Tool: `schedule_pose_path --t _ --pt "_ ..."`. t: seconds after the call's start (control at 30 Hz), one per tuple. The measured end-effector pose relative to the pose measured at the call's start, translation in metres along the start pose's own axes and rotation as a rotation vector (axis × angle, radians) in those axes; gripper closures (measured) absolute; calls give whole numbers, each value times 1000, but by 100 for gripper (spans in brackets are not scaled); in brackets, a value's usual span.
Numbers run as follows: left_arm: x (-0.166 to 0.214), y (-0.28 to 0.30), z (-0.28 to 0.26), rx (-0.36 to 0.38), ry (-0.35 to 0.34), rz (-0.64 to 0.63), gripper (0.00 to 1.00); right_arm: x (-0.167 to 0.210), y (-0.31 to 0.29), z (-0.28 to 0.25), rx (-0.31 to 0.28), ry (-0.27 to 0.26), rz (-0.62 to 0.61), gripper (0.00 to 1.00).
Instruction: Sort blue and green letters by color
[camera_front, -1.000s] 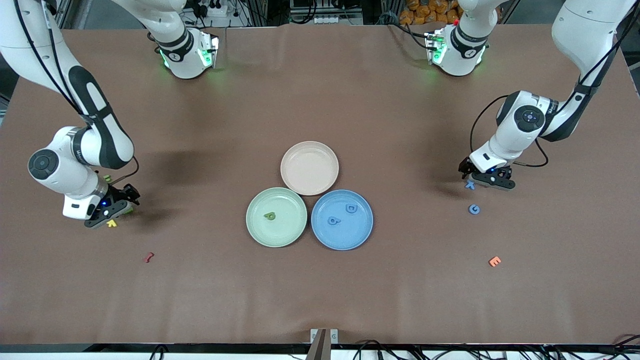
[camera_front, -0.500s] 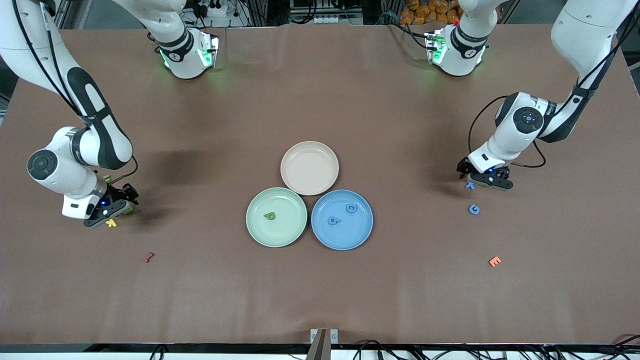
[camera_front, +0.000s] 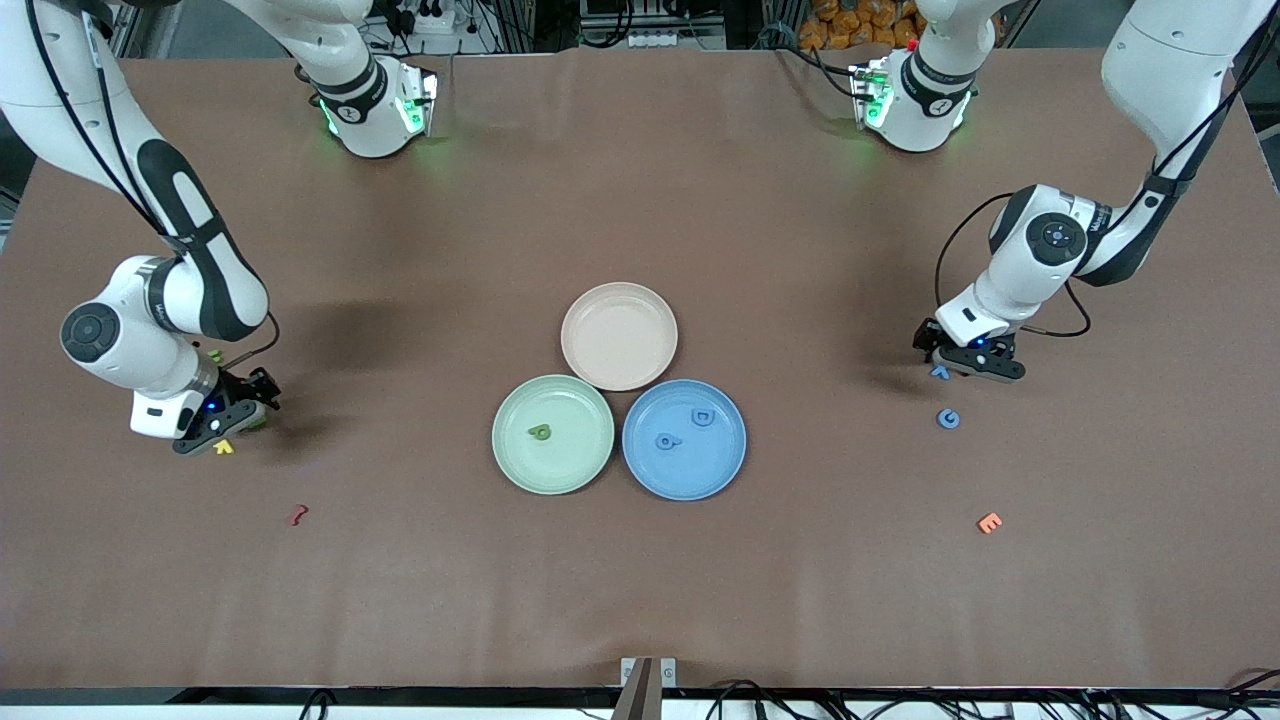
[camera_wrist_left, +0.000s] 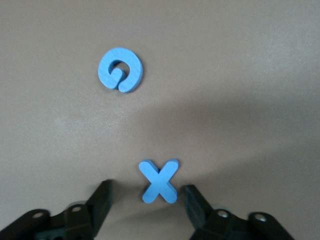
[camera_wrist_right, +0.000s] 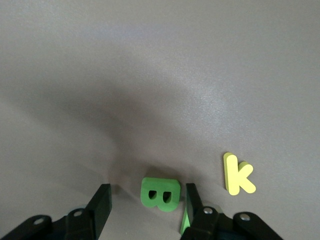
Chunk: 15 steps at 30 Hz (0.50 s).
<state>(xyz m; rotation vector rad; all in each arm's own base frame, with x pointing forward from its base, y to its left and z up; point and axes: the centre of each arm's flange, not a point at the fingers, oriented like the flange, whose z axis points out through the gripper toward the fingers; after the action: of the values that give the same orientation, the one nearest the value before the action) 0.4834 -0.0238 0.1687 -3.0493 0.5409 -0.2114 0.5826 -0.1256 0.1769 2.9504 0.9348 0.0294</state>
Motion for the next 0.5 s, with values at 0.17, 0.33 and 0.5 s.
schedule_pose_path --t 0.17,0.33,0.5 --pt "4 -4 -2 5 9 -10 55 3 -3 0 3 3 -6 33" --pt "8 -2 -6 7 20 -20 70 4 -4 1 5 4 -7 34" --pt "14 6 -8 -1 29 -31 72 4 -4 1 5 4 -7 35"
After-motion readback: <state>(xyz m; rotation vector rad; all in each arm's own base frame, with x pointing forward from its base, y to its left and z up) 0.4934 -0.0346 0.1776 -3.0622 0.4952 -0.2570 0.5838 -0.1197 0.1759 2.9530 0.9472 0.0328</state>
